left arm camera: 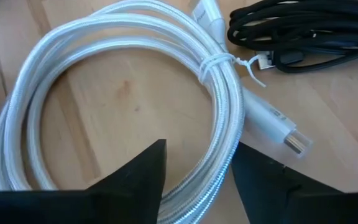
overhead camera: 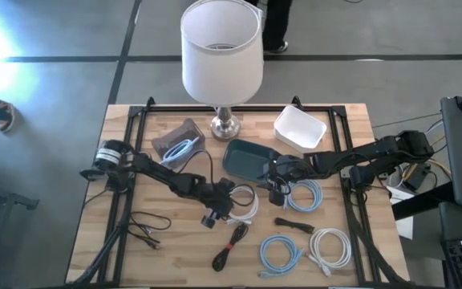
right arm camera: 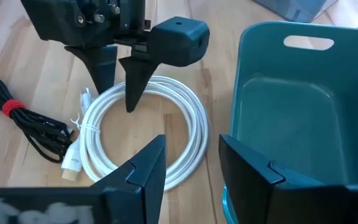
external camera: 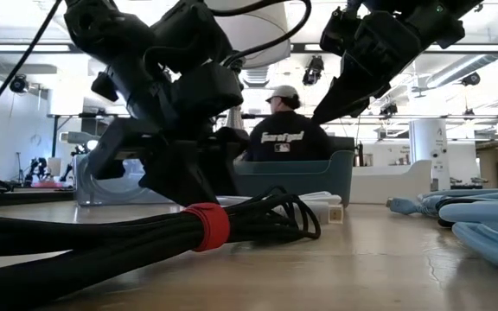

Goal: Pick & Place USB Port
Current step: Put the left white hdmi cable into the blue bin

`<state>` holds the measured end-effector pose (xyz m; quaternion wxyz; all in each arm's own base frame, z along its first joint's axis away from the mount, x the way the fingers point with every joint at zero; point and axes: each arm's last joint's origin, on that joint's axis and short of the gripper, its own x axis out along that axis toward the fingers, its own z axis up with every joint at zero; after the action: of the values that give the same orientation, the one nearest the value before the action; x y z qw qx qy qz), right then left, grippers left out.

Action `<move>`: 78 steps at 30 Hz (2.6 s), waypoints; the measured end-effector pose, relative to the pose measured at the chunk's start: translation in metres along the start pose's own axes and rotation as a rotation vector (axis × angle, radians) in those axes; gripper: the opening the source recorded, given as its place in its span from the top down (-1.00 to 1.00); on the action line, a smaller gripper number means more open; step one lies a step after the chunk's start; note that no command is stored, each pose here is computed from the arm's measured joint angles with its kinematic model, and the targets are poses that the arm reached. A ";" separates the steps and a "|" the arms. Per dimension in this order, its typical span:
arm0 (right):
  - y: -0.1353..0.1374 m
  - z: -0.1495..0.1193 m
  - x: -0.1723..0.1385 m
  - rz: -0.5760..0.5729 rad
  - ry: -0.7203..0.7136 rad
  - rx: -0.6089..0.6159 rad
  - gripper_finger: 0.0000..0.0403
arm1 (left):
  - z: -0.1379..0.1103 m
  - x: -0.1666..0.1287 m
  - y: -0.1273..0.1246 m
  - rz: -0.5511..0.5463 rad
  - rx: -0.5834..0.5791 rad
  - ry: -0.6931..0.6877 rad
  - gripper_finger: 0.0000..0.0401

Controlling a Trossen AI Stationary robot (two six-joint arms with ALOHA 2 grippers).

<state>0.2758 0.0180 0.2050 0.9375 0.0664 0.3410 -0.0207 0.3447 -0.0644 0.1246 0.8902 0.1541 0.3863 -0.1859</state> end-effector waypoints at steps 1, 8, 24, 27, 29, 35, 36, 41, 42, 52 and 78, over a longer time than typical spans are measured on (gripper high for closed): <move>0.000 0.000 0.000 0.000 0.000 0.000 0.28 | 0.000 0.000 0.000 -0.003 -0.001 0.002 0.18; 0.000 0.000 0.000 0.000 0.000 -0.003 0.32 | 0.002 -0.005 -0.001 -0.030 -0.028 0.001 0.78; 0.000 -0.001 -0.003 0.000 0.022 0.021 0.36 | 0.060 -0.070 -0.013 0.003 0.020 -0.174 0.80; 0.001 0.002 -0.014 -0.002 0.042 0.028 0.36 | 0.064 -0.090 -0.011 0.115 0.042 -0.165 0.80; 0.002 0.004 -0.024 -0.005 0.051 0.025 0.37 | 0.064 -0.099 -0.010 0.177 0.058 -0.144 0.80; 0.002 0.010 -0.055 0.006 -0.009 0.045 0.41 | 0.065 -0.112 0.003 0.379 0.141 -0.116 0.79; 0.002 0.010 -0.059 0.007 -0.016 0.045 0.42 | 0.064 -0.113 0.006 0.412 0.155 -0.102 0.79; 0.002 0.012 -0.069 0.012 -0.048 0.040 0.42 | 0.061 -0.105 0.032 0.526 0.193 -0.087 0.79; 0.002 0.012 -0.070 0.012 -0.050 0.039 0.42 | 0.059 -0.101 0.038 0.542 0.206 -0.086 0.79; 0.001 0.008 -0.065 0.003 -0.006 0.037 0.43 | 0.029 -0.055 0.084 0.599 0.268 0.033 0.78; 0.001 0.007 -0.063 0.002 -0.002 0.037 0.44 | 0.025 -0.023 0.107 0.550 0.162 0.165 0.32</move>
<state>0.2325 0.0177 0.2507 0.9364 0.0838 0.3397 -0.0261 0.3937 0.0244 0.1720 0.8575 0.3380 0.3851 0.0455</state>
